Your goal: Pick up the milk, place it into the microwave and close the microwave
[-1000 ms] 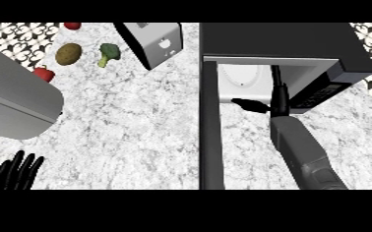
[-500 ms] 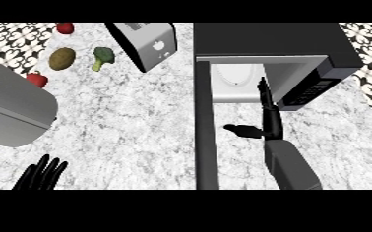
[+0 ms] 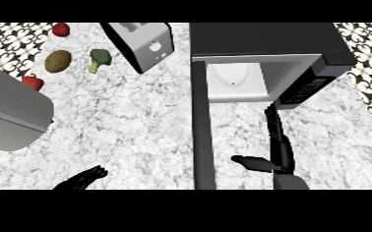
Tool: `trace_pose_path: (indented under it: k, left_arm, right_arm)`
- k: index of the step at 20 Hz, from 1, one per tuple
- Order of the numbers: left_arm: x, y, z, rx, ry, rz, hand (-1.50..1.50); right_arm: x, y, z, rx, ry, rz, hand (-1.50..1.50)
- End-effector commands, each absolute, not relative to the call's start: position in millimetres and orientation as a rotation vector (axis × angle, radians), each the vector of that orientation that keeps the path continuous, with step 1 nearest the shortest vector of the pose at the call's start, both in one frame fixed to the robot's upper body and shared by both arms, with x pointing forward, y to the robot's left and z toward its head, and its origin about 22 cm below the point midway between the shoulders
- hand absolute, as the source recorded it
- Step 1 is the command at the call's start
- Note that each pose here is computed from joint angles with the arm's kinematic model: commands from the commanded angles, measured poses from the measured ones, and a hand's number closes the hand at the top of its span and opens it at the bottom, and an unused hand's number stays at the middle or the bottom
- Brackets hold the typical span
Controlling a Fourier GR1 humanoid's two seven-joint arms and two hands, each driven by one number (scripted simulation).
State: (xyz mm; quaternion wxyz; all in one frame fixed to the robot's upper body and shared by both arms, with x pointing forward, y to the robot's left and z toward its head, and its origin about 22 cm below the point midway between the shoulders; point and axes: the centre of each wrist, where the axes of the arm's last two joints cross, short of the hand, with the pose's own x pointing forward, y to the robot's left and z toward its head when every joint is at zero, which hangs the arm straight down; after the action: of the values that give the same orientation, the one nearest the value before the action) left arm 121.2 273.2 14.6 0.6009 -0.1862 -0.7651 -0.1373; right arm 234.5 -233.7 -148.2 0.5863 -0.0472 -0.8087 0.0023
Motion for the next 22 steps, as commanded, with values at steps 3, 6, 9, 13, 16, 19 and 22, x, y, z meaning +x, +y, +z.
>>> trace_pose_path:
  k: [3, 6, 9, 13, 16, 19, 22]
  left_arm:
    - [146, 244, 16, -0.432, -1.775, -0.427, 1.50]
    - [154, 221, 14, -0.457, -1.757, -0.477, 1.50]
    - [176, 207, 21, -0.454, -1.733, -0.557, 1.50]
    - [203, 181, 11, -0.396, -1.758, -0.624, 1.50]
    - [210, 148, 7, -0.434, -1.763, -0.671, 1.50]
    - [220, 118, 10, -0.427, -1.747, -0.748, 1.50]
    - [230, 99, -1, -0.434, -1.814, -0.824, 1.50]
  right_arm:
    - [177, -258, -138, -0.025, -1.921, -0.114, -1.50]
    - [157, -284, -116, -0.043, -1.946, -0.112, 1.50]
    - [147, -276, -96, -0.057, -1.949, -0.167, 1.50]
    - [129, -306, -68, -0.070, -1.955, -0.217, -1.50]
    - [106, -323, -72, -0.084, -1.970, -0.215, -1.50]
    - [112, -360, -50, -0.128, -1.994, -0.196, -1.50]
    - [109, -341, -43, -0.159, -1.990, -0.116, -1.50]
